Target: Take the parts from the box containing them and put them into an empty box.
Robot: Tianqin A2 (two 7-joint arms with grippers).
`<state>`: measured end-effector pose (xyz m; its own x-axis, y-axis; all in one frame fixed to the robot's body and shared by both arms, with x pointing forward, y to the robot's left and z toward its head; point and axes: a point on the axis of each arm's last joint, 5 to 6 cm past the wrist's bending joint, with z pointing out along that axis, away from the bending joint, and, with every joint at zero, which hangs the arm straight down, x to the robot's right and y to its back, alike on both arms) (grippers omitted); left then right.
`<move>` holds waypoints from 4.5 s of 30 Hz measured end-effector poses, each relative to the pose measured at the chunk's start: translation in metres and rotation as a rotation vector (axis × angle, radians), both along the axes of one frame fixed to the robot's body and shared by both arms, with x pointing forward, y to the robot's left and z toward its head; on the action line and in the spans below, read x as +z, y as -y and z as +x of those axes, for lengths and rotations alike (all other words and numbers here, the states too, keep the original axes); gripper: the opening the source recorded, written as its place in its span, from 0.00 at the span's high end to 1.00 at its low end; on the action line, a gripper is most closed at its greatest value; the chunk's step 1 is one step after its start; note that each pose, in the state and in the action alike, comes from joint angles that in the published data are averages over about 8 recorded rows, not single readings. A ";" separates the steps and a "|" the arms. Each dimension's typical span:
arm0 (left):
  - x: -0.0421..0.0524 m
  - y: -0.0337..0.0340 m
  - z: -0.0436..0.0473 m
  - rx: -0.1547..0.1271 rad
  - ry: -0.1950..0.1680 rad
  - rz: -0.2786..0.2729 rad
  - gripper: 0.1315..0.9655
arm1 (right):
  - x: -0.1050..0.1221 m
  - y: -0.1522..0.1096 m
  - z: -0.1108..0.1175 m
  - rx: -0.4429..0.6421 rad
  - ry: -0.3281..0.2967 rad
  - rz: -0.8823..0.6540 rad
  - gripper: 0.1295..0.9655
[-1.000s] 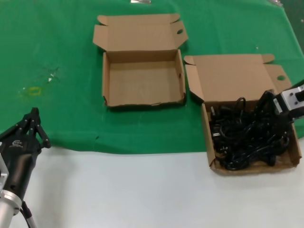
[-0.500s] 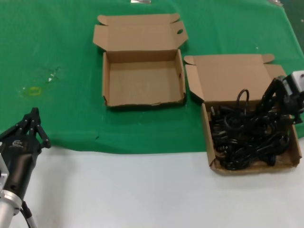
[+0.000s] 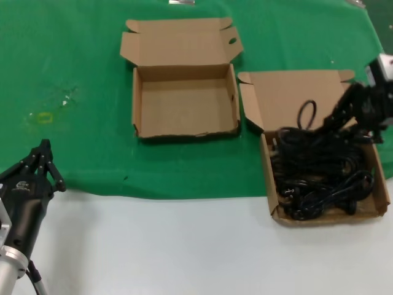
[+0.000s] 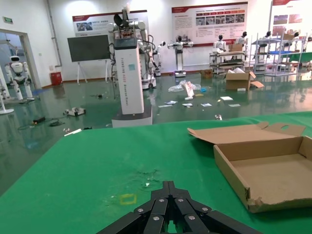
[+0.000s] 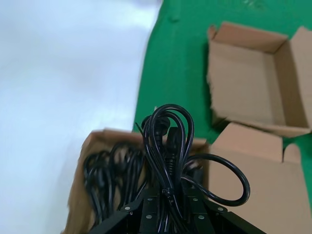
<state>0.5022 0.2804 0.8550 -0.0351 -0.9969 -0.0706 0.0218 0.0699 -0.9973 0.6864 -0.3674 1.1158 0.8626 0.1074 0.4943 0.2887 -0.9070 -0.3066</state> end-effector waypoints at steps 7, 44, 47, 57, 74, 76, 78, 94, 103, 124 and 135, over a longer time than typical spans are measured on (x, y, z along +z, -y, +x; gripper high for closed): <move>0.0000 0.0000 0.0000 0.000 0.000 0.000 0.99 | 0.002 -0.018 0.018 -0.037 -0.005 0.077 0.89; 0.0000 0.0000 0.0000 0.000 0.000 0.000 0.99 | -0.022 -0.190 0.085 -0.053 0.165 0.174 0.89; 0.0000 0.0000 0.0000 0.000 0.000 0.000 0.99 | -0.025 -0.199 0.085 -0.060 0.177 0.184 0.89; 0.0000 0.0000 0.0000 0.000 0.000 0.000 0.99 | -0.039 -0.219 0.085 -0.080 0.208 0.207 0.89; 0.0000 0.0000 0.0000 0.000 0.000 0.000 0.99 | -0.068 -0.237 0.083 -0.086 0.259 0.219 0.89; 0.0000 0.0000 0.0000 0.000 0.000 0.000 0.99 | -0.071 -0.238 0.082 -0.086 0.263 0.215 0.89; 0.0000 0.0000 0.0000 0.000 0.000 0.000 0.99 | -0.073 -0.239 0.082 -0.087 0.267 0.211 0.89; 0.0000 0.0000 0.0000 0.000 0.000 0.000 0.99 | -0.078 -0.238 0.084 -0.110 0.317 0.191 0.86; 0.0000 0.0000 0.0000 0.000 0.000 0.000 0.99 | -0.079 -0.240 0.083 -0.111 0.328 0.194 0.76; 0.0000 0.0000 0.0000 0.000 0.000 0.000 0.93 | -0.095 -0.247 0.079 -0.112 0.311 0.246 0.33; 0.0000 0.0000 0.0000 0.000 0.000 0.000 0.83 | -0.152 -0.263 0.055 -0.150 0.245 0.453 0.16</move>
